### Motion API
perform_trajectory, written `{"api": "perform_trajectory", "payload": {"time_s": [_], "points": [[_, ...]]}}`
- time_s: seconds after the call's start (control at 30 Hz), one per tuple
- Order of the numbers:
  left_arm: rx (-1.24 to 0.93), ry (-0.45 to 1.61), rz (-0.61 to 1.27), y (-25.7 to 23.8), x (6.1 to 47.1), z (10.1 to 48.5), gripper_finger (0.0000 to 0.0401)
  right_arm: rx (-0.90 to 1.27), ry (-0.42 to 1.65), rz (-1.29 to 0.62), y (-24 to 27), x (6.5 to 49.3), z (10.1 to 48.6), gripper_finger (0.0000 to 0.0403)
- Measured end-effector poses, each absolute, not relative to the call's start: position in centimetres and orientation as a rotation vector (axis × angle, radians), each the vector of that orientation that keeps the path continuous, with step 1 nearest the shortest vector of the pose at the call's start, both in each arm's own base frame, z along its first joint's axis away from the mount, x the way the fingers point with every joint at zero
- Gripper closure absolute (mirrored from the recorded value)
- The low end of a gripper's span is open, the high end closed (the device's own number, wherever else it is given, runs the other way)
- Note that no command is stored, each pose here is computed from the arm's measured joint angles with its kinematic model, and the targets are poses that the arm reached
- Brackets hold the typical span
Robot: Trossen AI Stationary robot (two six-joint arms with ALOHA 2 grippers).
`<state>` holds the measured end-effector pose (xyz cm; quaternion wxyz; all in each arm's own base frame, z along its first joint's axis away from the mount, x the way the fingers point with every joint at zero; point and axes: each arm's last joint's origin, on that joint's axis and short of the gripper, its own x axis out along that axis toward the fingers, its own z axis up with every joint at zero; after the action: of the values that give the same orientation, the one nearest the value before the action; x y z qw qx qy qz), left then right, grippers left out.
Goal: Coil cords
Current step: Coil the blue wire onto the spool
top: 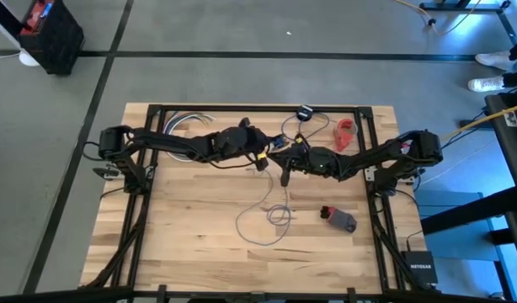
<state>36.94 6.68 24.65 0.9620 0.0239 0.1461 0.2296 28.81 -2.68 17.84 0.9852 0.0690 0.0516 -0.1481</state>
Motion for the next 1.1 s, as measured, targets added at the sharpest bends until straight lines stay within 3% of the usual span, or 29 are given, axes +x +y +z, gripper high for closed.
{"api": "perform_trajectory", "payload": {"time_s": [0.3, 0.6, 1.1], "points": [[0.059, 0.261, 0.427, 4.9, 36.5, 26.1, 0.0401, 0.079, 0.156, -0.379, -2.9, 29.0, 16.7, 0.0396], [0.055, 0.238, 0.426, 5.3, 36.6, 26.3, 0.0401, 0.089, 0.012, -0.28, -1.4, 29.7, 18.5, 0.0396], [0.062, 0.278, 0.393, 4.5, 36.1, 26.5, 0.0401, -0.103, 0.281, -0.48, -2.0, 29.8, 16.3, 0.0395]]}}
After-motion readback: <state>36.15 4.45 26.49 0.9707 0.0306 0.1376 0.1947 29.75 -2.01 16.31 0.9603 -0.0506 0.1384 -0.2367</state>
